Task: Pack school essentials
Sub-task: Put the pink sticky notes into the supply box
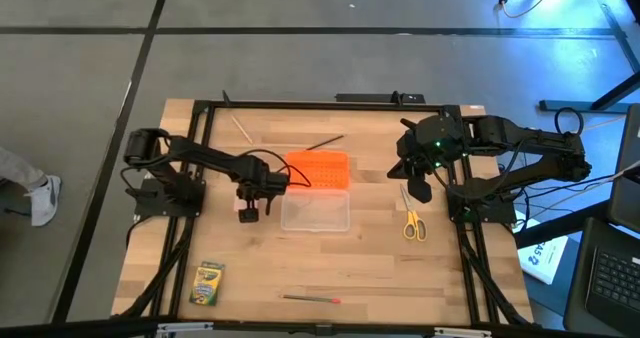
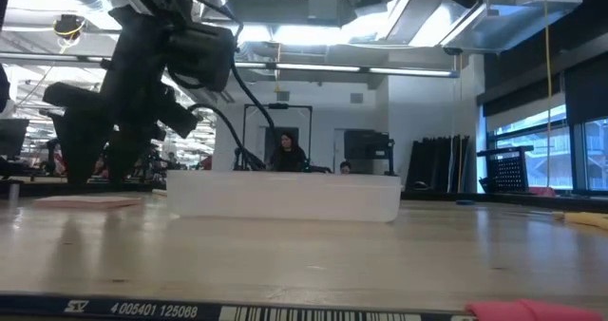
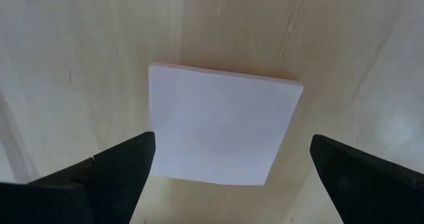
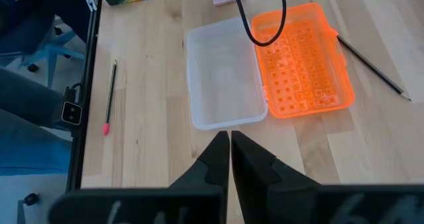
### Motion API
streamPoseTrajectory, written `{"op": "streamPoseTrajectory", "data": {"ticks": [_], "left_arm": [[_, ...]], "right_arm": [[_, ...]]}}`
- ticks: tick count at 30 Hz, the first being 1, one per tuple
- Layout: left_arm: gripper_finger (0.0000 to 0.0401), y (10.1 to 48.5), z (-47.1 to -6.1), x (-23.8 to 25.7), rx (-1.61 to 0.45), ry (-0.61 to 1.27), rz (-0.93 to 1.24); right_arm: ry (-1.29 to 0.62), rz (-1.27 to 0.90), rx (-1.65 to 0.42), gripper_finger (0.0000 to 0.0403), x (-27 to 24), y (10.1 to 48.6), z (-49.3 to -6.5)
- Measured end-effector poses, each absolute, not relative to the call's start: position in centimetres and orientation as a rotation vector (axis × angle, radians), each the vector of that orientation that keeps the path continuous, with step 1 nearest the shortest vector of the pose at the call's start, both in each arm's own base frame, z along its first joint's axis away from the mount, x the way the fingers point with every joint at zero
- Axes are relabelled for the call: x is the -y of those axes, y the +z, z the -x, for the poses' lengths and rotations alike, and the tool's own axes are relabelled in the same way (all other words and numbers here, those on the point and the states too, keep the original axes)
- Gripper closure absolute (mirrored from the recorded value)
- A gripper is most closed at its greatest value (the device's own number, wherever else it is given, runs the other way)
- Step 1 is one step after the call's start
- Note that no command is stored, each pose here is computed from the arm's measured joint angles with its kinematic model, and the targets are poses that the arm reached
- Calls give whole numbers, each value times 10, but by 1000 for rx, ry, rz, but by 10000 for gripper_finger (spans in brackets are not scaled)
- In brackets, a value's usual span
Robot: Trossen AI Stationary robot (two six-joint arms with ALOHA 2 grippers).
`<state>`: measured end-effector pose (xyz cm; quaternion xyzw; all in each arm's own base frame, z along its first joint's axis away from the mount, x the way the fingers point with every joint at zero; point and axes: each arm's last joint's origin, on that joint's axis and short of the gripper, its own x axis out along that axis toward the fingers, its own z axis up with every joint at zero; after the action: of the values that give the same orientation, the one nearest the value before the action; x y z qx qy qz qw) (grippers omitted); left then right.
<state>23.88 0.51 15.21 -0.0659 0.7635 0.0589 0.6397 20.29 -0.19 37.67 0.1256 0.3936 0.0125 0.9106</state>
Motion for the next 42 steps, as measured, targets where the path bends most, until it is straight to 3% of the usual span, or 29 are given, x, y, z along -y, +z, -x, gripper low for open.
{"op": "streamPoseTrajectory", "data": {"ticks": [42], "left_arm": [[4, 142, -244, -14, -1735, 201, 130]], "right_arm": [[26, -259, -806, 382, 2, 377, -203]]}}
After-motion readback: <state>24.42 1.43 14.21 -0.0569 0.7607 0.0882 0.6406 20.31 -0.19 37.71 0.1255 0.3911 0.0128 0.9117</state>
